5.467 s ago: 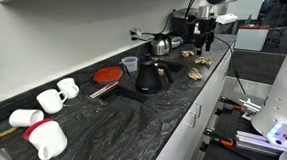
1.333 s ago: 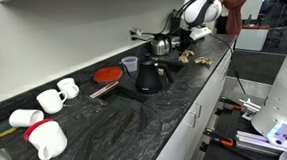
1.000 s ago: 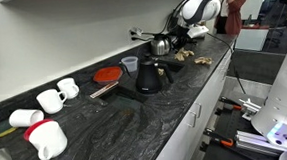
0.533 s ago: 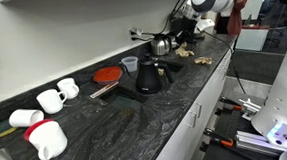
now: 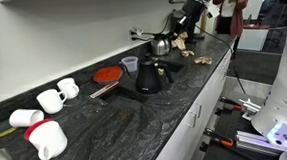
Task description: Throw the litter that's closest to the edge of the countertop into the bin on the left
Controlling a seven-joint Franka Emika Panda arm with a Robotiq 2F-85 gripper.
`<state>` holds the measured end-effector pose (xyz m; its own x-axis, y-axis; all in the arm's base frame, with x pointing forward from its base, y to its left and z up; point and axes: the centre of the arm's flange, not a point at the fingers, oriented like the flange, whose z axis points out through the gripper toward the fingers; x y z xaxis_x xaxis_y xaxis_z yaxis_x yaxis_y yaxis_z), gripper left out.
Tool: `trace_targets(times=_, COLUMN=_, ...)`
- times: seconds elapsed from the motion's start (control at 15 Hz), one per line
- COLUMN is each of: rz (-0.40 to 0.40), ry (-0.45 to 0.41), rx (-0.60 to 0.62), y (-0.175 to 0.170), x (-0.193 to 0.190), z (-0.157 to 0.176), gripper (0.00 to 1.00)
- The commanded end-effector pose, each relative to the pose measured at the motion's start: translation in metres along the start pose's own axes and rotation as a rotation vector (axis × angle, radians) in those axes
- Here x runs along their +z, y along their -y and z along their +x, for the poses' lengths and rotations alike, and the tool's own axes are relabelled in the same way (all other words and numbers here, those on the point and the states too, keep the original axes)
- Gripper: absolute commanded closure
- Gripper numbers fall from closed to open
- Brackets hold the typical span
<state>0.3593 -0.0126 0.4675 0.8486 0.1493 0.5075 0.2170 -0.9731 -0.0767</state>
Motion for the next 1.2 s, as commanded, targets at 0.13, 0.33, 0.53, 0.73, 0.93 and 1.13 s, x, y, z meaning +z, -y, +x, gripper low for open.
trace_targets(times=0.13, rz=0.012, ry=-0.002, rx=-0.003, y=0.000, x=-0.004, z=-0.001, gripper=0.99)
trace_targets(times=0.33, rz=0.022, ry=-0.001, rx=-0.008, y=0.002, x=-0.003, z=-0.002, gripper=1.00)
trace_targets(times=0.53, rz=0.071, ry=-0.025, rx=-0.125, y=0.043, x=-0.007, z=0.004, gripper=1.00)
trace_targets(times=0.73, rz=0.154, ry=-0.036, rx=-0.289, y=0.109, x=-0.003, z=0.009, gripper=1.00)
trace_targets(times=0.93, rz=0.215, ry=-0.006, rx=-0.418, y=0.153, x=0.023, z=0.008, gripper=1.00)
trace_targets(times=1.13, rz=0.216, ry=0.057, rx=-0.518, y=0.170, x=0.064, z=0.006, gripper=1.00)
